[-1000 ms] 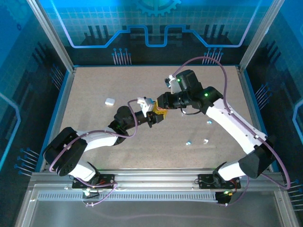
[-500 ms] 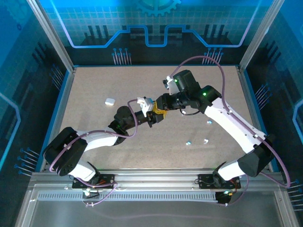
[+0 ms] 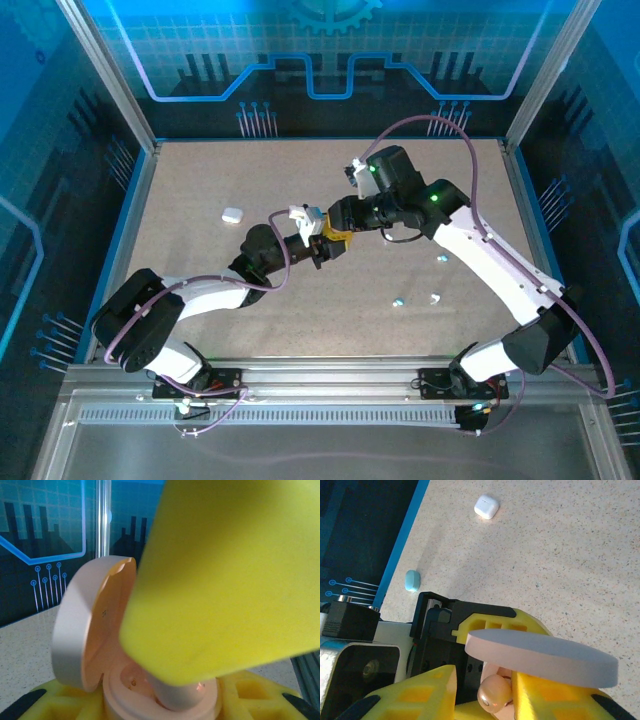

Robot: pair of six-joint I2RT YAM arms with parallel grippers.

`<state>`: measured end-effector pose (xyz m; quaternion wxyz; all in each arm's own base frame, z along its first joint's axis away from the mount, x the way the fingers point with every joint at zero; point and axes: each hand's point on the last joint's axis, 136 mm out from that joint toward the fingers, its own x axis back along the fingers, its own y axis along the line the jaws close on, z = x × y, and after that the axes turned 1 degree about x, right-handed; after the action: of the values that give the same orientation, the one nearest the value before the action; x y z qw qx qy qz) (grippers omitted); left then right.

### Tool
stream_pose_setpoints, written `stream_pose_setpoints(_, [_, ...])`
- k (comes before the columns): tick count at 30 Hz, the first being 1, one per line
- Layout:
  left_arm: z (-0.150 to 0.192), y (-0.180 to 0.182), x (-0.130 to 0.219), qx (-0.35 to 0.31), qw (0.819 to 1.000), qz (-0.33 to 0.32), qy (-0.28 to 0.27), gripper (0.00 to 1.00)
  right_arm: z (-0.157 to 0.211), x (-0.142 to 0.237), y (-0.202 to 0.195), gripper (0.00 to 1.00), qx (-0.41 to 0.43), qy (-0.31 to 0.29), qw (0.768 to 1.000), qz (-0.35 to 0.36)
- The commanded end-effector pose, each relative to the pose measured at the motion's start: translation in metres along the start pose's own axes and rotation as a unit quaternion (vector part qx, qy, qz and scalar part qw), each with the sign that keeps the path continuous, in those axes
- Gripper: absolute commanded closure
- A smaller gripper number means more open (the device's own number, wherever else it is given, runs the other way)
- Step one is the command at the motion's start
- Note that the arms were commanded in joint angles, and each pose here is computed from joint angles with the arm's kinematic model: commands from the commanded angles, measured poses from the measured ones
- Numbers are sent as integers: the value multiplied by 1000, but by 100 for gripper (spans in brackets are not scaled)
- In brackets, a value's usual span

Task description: Insert the wireless bluetooth earbuds into the charging case

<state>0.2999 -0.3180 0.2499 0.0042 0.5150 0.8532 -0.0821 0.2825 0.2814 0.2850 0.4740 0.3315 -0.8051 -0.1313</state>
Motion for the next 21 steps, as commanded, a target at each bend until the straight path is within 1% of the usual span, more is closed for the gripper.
stream_pose_setpoints(1, [-21, -5, -3, -20, 999, 10, -35, 61, -9, 16, 14, 61, 16, -22, 1000, -9])
stream_pose_setpoints(5, [-19, -5, -4, -20, 999, 10, -32, 61, -11, 22, 18, 59, 20, -30, 999, -17])
stream_pose_setpoints(12, [-16, -5, -3, -20, 999, 9, -29, 61, -17, 42, 29, 58, 34, -62, 997, -30])
stream_pose_setpoints(15, [-15, -5, -2, -23, 999, 10, -28, 61, -22, 56, 32, 57, 48, -93, 994, -34])
stream_pose_setpoints(18, [-14, -8, -2, -29, 999, 17, -24, 61, -31, 71, 24, 57, 53, -139, 989, -9])
stream_pose_setpoints(21, [-13, -16, -1, -43, 998, 33, -18, 61, -40, 85, -1, 54, 26, -172, 984, 39])
